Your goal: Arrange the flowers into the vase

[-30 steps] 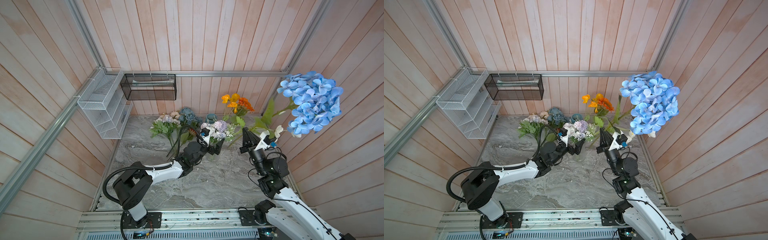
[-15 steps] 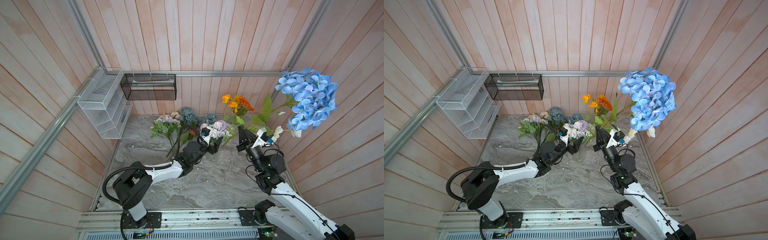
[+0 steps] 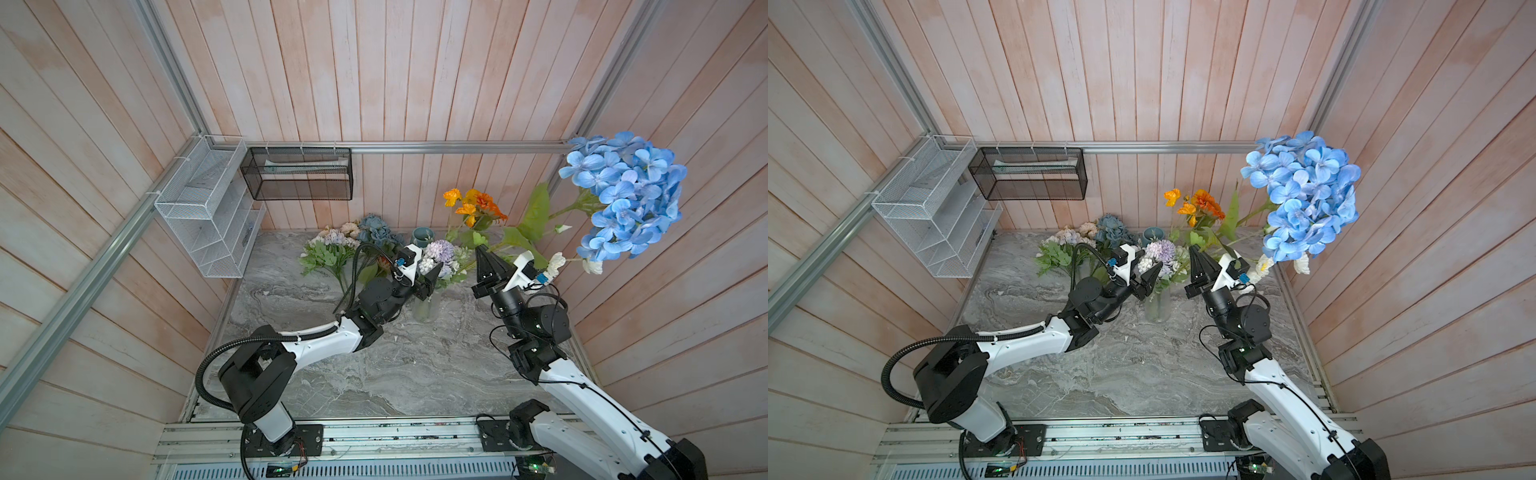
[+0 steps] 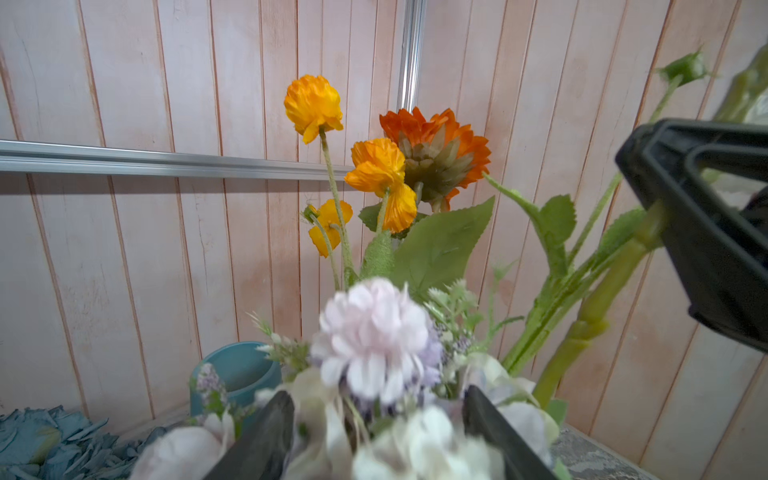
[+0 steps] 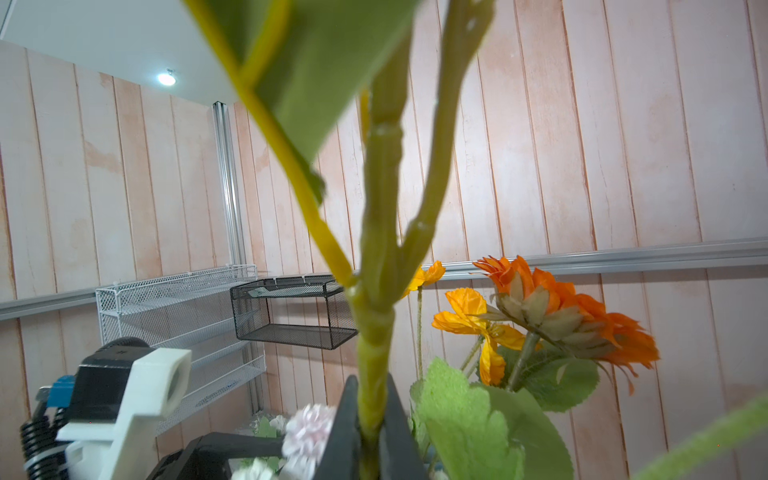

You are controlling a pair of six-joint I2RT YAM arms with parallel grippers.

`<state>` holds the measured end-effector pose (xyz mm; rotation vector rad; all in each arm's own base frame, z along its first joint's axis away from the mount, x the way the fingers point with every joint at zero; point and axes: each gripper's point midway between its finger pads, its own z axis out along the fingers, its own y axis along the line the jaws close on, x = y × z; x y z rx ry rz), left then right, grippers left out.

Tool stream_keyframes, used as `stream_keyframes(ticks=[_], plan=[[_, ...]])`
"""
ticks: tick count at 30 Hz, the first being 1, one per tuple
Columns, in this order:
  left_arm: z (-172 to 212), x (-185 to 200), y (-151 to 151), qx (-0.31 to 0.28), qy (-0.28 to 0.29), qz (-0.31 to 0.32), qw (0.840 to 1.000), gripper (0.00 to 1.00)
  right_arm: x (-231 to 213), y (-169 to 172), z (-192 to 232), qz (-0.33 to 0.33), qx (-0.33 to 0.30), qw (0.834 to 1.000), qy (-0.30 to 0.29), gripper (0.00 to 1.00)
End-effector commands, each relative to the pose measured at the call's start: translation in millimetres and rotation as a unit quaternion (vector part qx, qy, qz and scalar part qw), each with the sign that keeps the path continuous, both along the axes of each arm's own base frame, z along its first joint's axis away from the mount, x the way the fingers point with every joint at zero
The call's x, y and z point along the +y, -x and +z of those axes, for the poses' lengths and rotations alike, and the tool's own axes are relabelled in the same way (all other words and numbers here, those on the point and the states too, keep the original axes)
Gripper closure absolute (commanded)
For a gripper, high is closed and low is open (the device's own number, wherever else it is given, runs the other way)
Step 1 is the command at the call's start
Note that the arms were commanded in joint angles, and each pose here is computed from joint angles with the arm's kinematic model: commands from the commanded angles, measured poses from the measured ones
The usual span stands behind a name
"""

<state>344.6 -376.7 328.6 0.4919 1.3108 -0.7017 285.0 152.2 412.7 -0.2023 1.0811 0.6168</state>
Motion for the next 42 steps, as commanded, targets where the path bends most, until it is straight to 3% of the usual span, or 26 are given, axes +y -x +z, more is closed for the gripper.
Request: stream_keyframes(ticks=[1, 6, 11, 21, 28, 35, 42], plan=[[28, 8, -3, -0.029, 0.025, 0.009, 0.999, 0.33, 2, 7, 30, 0.011, -0.046, 0.999, -0.020, 1.00], [26, 13, -8, -0.023, 0.028, 0.018, 0.999, 0.30, 7, 1, 31, 0.009, -0.049, 0.999, -0.010, 1.00], [32, 27, 6, -0.015, 0.037, 0.012, 0.999, 0.00, 6, -1, 28, 0.006, -0.049, 0.999, -0.015, 1.00], [-10, 52, 35, 0.083, 0.036, -0.012, 0.996, 0.00, 10, -6, 28, 0.007, -0.049, 0.999, -0.009, 1.00], [-63, 37, 44, 0.148, 0.030, -0.052, 0.987, 0.00, 9, -5, 26, 0.004, -0.047, 0.999, -0.007, 1.00], [-85, 8, 37, 0.146, -0.004, -0.061, 0.987, 0.01, 11, -4, 29, 0.009, -0.049, 0.999, -0.005, 1.00], [-70, -7, 6, 0.110, -0.007, -0.044, 0.993, 0.04, 13, -2, 28, 0.019, -0.047, 0.999, -0.003, 1.00]])
